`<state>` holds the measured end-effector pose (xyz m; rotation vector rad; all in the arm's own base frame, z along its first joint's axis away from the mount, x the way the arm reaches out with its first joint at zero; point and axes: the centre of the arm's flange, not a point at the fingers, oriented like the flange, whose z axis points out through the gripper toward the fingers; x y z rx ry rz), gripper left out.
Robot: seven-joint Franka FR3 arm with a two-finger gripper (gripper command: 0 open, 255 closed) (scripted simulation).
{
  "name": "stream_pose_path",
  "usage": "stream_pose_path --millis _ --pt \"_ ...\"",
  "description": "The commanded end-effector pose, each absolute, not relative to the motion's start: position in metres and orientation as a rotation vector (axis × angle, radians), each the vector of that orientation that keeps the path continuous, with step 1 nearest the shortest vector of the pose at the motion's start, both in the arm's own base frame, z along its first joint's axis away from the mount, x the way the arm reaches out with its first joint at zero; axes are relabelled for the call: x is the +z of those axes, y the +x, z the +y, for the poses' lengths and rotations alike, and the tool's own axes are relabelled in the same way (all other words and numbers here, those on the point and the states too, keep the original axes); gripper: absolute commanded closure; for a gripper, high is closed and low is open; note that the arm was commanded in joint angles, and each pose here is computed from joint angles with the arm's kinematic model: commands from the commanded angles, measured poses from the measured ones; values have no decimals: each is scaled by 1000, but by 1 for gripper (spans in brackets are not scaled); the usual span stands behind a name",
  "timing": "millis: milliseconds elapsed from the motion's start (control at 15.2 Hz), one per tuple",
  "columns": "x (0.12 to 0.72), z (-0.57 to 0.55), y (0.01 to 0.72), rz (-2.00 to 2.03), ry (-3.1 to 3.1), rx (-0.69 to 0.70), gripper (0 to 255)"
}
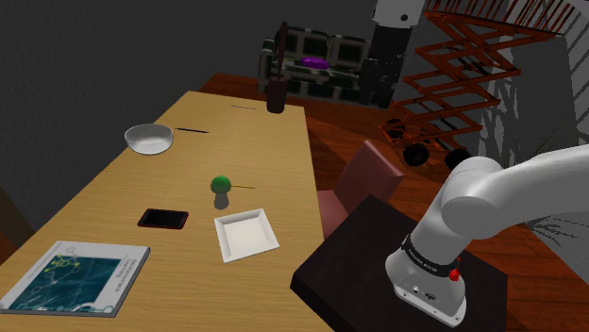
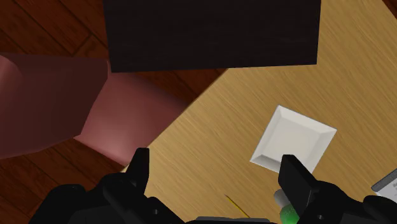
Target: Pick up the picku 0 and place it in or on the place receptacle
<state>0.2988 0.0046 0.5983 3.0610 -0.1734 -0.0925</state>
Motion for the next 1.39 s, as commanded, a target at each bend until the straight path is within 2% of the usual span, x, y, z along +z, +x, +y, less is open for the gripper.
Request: stream_pose_path --millis 0,1320 --pt "598 5 299 -173 3061 -93 0" --pt "434 90 505 -150 3095 -299 0"
